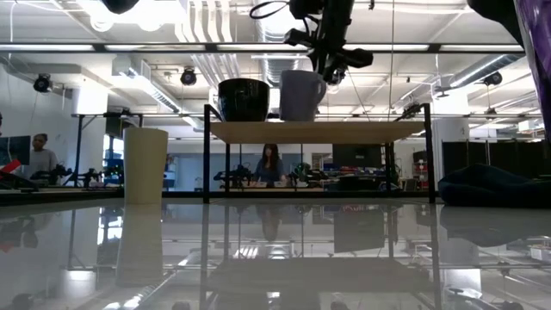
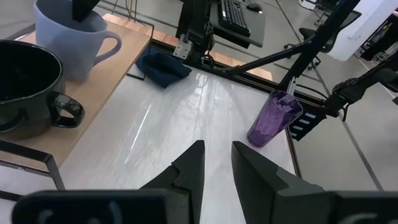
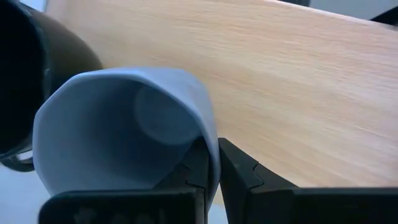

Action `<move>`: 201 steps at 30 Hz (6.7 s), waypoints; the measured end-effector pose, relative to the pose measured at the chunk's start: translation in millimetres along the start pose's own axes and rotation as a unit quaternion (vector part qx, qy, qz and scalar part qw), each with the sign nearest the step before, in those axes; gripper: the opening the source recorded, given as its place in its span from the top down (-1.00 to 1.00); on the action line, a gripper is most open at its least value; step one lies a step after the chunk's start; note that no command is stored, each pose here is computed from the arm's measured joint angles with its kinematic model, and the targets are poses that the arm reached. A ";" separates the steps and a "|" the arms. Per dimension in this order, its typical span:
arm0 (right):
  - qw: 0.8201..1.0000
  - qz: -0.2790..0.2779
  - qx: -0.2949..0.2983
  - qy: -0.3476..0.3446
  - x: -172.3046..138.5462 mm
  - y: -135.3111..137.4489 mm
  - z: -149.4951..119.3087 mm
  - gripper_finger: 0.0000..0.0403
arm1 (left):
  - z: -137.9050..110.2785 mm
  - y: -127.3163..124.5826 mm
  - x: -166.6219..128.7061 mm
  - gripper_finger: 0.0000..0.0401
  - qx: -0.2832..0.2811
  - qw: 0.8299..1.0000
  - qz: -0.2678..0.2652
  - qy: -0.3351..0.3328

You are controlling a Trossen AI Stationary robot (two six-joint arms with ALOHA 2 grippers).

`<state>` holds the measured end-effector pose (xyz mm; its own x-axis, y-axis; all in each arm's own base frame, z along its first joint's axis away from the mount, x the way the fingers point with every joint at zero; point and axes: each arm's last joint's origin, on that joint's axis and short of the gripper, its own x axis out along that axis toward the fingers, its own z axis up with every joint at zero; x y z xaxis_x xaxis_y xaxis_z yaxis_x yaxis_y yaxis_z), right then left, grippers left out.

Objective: Stack small to large cups/mugs on shelf
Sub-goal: Put the violet mug on the shelf

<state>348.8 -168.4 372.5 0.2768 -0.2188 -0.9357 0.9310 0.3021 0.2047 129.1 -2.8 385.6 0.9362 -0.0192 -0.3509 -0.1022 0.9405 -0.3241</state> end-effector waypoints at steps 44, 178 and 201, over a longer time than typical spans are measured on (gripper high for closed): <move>0.996 -0.013 -0.092 -0.005 -20.7 23.2 -46.7 0.93 | -0.2 0.0 7.6 0.67 0.001 1.000 0.004 0.012; 0.987 -0.011 -0.115 -0.109 -54.7 0.9 -60.8 0.96 | 80.9 154.5 165.9 0.67 0.021 0.987 0.146 0.064; 0.987 -0.011 -0.115 -0.109 -47.9 2.5 -60.8 0.96 | 80.2 159.1 173.0 0.67 0.032 0.987 0.147 0.058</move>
<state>323.4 -100.8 400.4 0.3251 -0.4146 -0.8499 0.8656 0.4924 0.0910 301.8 170.7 343.8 0.8241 0.2216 -0.5212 -0.3378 0.9310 -0.1383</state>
